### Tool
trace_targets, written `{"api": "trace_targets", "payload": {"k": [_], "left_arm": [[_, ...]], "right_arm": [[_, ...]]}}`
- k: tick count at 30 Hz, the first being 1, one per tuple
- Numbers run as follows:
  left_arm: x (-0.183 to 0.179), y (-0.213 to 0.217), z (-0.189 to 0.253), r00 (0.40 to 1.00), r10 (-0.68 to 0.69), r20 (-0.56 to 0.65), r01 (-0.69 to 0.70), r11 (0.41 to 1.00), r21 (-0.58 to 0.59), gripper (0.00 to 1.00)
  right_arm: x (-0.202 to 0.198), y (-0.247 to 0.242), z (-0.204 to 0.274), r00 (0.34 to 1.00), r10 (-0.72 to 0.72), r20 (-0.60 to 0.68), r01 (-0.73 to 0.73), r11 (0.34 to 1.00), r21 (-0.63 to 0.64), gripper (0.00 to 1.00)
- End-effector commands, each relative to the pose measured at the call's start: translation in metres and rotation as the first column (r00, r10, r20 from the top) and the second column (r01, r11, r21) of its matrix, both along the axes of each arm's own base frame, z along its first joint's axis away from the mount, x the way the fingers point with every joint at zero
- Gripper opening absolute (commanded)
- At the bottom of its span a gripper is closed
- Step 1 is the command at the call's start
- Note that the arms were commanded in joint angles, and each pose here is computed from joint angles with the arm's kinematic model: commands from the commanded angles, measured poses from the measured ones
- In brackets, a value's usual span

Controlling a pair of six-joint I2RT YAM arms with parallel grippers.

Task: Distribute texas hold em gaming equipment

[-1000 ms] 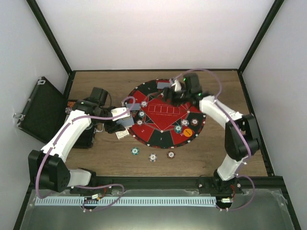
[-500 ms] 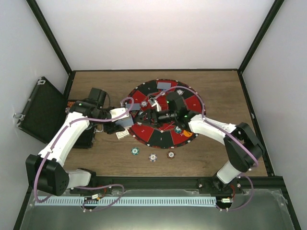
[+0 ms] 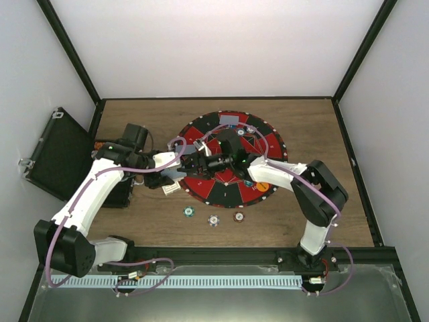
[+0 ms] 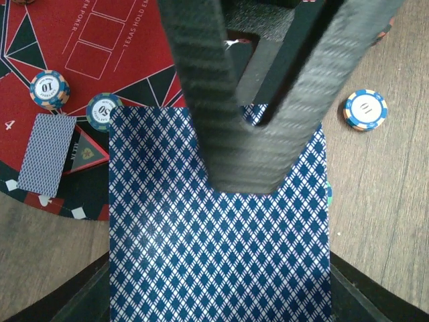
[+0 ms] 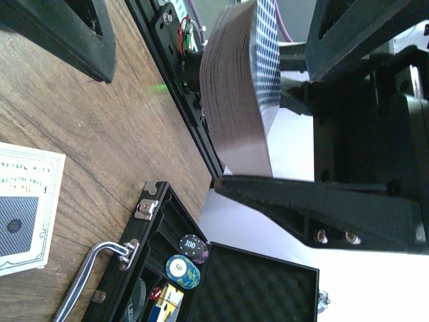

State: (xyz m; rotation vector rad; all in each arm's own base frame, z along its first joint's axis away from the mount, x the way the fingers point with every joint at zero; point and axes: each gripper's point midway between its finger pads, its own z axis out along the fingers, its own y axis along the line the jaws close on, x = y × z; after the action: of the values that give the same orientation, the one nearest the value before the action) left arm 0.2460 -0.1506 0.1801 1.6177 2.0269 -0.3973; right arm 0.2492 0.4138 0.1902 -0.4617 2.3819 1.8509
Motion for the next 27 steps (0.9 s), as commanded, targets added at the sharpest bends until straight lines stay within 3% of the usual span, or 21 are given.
{"api": "trace_targets", "payload": {"k": [1, 16, 27], "left_arm": [[-0.003, -0.006, 0.011, 0.999, -0.029, 0.015, 0.029, 0.999, -0.036, 0.04], [-0.003, -0.007, 0.014, 0.999, -0.028, 0.019, 0.029, 0.999, -0.034, 0.04], [-0.004, -0.005, 0.016, 0.999, -0.029, 0.028, 0.029, 0.999, -0.03, 0.04]], "right_arm": [[0.006, 0.015, 0.017, 0.999, 0.033, 0.029, -0.035, 0.998, 0.054, 0.78], [0.007, 0.026, -0.014, 0.995, 0.094, -0.028, -0.092, 0.995, 0.038, 0.71], [0.024, -0.007, -0.027, 0.999, 0.013, -0.04, -0.014, 1.0, -0.011, 0.63]]}}
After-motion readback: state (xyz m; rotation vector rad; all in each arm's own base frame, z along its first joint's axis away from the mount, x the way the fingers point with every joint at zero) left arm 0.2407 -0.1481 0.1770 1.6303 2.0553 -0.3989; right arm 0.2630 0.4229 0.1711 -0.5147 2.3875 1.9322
